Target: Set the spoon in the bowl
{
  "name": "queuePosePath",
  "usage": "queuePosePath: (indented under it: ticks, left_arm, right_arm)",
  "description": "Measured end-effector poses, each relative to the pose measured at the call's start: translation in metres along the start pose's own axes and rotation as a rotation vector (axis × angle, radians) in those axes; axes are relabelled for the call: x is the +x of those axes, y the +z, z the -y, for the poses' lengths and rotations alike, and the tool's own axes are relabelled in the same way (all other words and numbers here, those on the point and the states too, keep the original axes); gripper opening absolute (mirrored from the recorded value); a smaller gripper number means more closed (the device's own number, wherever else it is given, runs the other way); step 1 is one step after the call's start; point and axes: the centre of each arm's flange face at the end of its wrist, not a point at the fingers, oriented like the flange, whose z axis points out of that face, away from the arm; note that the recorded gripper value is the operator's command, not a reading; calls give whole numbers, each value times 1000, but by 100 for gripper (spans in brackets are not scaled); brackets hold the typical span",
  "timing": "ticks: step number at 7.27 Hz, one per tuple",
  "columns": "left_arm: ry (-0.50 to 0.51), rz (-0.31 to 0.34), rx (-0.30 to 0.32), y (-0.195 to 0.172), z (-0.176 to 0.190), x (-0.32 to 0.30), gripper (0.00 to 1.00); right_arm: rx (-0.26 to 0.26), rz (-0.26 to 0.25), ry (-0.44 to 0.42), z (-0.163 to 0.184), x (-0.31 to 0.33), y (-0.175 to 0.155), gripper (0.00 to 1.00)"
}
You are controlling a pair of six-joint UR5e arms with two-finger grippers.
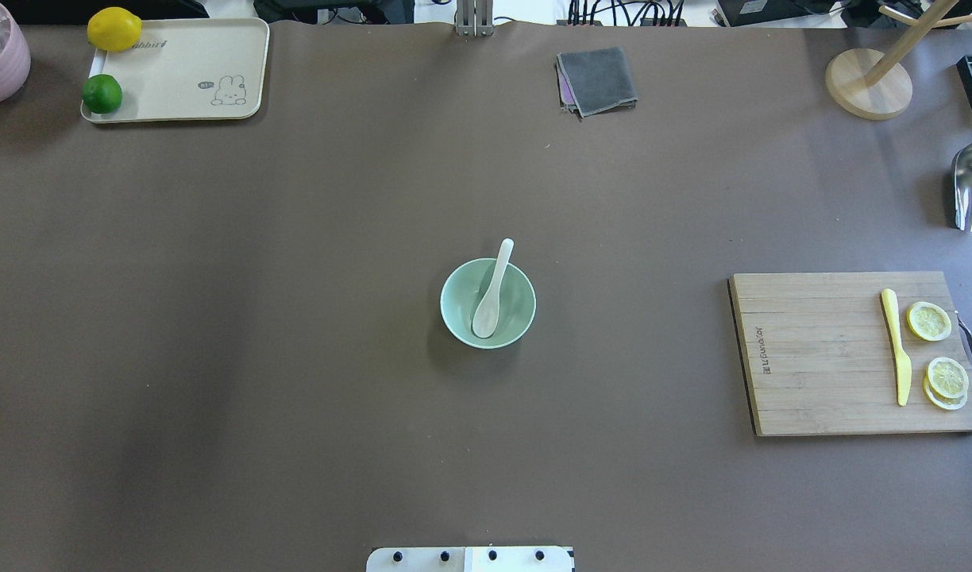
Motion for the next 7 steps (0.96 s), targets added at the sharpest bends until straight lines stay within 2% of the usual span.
queuePosePath:
  ticks: [7]
  left_arm:
    - [-1,4,1,-1,-1,-1,98]
  right_arm:
    - [0,-36,-7,0,3,0,100]
